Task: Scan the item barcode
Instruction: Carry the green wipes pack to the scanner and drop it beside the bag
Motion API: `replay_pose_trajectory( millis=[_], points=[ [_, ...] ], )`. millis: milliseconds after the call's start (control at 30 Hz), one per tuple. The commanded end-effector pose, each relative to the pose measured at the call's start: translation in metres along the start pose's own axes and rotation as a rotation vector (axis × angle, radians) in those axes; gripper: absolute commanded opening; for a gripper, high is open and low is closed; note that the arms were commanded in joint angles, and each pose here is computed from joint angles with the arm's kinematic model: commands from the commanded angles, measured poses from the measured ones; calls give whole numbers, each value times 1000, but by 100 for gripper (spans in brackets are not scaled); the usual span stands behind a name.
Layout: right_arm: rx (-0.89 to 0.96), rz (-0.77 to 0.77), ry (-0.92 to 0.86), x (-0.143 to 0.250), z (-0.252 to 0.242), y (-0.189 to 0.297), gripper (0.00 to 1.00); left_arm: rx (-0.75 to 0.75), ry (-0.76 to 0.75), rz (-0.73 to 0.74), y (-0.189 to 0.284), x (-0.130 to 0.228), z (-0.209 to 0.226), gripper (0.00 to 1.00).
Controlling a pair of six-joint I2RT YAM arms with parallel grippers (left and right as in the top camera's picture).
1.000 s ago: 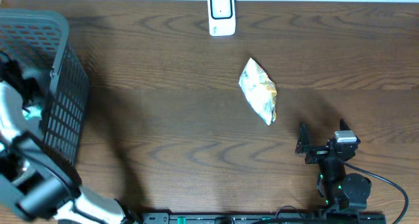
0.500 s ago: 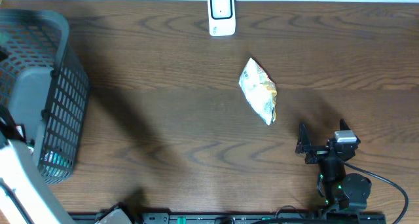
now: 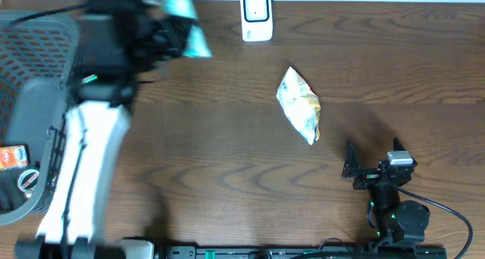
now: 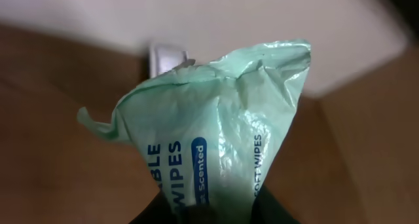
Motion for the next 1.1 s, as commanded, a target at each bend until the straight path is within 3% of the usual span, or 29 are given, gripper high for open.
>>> replay_pose_trajectory(
  millis=[0,133,333,367,467,533,600,700,800,933,1067],
  points=[
    [-3,-2,7,0,1,0,99,-94,16,145,-70,48,21,23],
    [-3,-2,7,0,1,0,99,-132,3,276,-131,100,40,23],
    [-3,-2,7,0,1,0,99,-108,-36,342,-190,149,49,24],
    [-3,-2,7,0,1,0,99,-109,-44,344,-196,155,51,29],
    [-3,-2,7,0,1,0,99,-137,-54,338,-202,159,58,64],
    [-3,-2,7,0,1,0,99,-132,-76,334,-200,156,58,77],
    [-3,-2,7,0,1,0,99,-127,-71,310,-196,145,57,85],
    [-3,-2,7,0,1,0,99,-110,-64,256,-183,119,51,85],
    [-3,-2,7,0,1,0,99,-81,-61,144,-147,71,36,85],
    [-3,-2,7,0,1,0,99,-31,-71,-21,-88,11,12,85],
    [-3,-2,7,0,1,0,99,-20,-103,-218,6,-46,-5,85]
  ],
)
Point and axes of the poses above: each gripper's point midway between its finger pads, its own y axis back along the fingers, its own z axis along the line the jaws close on, x = y × z, the point moved 2 cm from there along y, back along the fingers, and after that the axes turned 11 degrees about y, right-handed, at the moved point
